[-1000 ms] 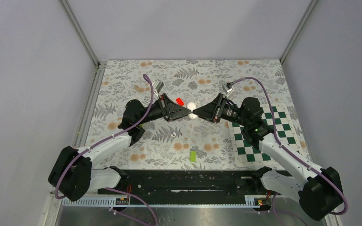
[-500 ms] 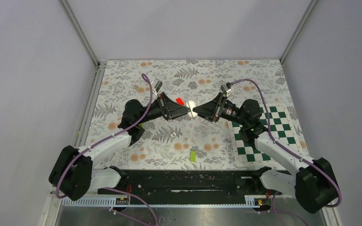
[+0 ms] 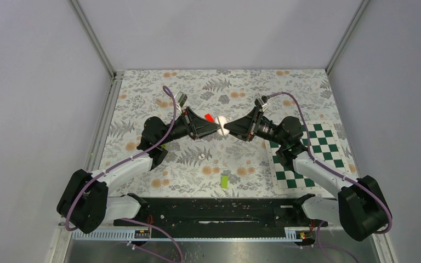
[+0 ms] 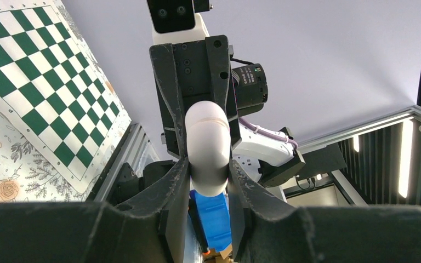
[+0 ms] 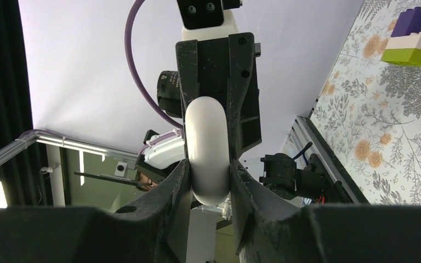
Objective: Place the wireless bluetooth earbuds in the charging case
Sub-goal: Open the charging case.
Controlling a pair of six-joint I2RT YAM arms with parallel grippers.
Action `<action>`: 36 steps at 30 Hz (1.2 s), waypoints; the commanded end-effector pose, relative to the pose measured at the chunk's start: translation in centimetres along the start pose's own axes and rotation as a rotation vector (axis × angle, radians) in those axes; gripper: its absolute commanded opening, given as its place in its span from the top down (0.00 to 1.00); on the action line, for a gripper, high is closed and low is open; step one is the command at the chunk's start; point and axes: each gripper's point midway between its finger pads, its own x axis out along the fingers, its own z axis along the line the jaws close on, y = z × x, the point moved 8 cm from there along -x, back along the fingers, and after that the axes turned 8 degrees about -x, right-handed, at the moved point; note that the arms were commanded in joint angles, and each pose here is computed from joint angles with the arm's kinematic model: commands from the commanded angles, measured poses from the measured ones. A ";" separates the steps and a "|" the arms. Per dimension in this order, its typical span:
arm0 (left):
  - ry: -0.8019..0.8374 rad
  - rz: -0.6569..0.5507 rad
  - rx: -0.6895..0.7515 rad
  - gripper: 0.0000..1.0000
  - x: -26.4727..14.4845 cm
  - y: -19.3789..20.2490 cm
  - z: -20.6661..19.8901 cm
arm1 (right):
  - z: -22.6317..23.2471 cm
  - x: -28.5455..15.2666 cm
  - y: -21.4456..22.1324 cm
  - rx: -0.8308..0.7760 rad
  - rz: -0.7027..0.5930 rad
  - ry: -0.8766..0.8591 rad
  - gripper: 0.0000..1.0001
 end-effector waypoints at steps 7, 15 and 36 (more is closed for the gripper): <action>0.284 0.069 0.188 1.00 -0.4 0.9 -6.7 | -4.1 -0.6 -0.2 0.032 -0.033 0.236 0.70; 0.284 0.070 0.191 1.00 -0.5 1.0 -6.8 | -4.1 -0.7 -0.3 -0.009 -0.030 0.279 0.59; 0.093 0.086 0.176 1.00 -0.4 0.6 -4.9 | -1.1 -2.6 -0.9 -0.198 -0.088 0.406 0.42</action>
